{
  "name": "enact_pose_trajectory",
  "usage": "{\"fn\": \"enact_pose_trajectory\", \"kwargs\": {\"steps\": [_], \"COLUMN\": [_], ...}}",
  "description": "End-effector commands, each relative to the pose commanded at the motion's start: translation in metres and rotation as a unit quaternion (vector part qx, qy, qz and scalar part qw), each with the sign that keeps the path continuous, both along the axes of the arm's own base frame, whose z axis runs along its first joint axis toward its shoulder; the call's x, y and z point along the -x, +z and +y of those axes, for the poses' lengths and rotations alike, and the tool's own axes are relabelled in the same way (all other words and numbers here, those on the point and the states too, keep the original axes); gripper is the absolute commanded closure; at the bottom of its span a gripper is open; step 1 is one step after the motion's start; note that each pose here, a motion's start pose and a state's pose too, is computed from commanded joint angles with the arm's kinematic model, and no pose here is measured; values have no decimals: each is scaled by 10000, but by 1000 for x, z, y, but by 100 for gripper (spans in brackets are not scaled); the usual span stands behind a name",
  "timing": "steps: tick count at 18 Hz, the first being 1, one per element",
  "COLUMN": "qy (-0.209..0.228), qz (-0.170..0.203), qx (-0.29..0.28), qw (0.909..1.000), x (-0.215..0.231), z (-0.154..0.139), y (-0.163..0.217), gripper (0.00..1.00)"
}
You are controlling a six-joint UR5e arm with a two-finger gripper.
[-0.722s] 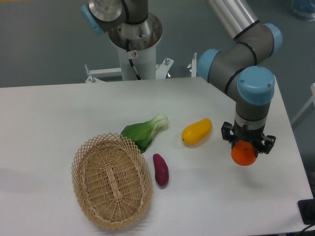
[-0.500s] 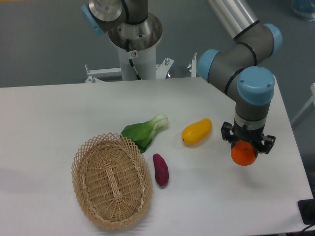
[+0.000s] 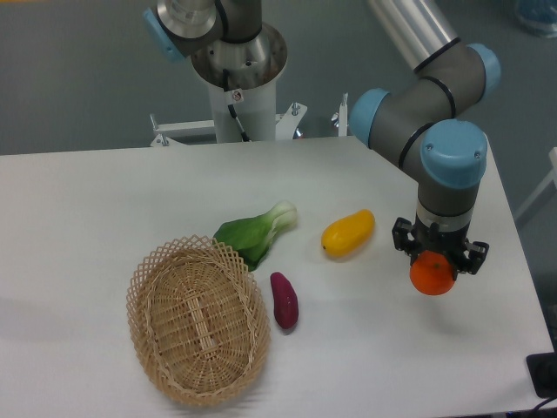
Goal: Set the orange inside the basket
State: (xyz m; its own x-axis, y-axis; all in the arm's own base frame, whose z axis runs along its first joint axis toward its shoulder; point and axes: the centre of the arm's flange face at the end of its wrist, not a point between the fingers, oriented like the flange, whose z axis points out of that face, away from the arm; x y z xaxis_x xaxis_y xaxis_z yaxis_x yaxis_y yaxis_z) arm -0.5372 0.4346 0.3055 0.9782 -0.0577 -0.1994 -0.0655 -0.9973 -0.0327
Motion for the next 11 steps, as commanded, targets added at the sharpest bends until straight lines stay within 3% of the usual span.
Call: {"fn": "enact_pose_trajectory", "kwargs": {"steps": [5, 11], "qy": [-66, -378], "qz": [-86, -83], "qx": [15, -35], "qw": [9999, 9992], "x": [-16, -59], "z": [6, 52], "y": [-6, -3], "gripper": [41, 41]}}
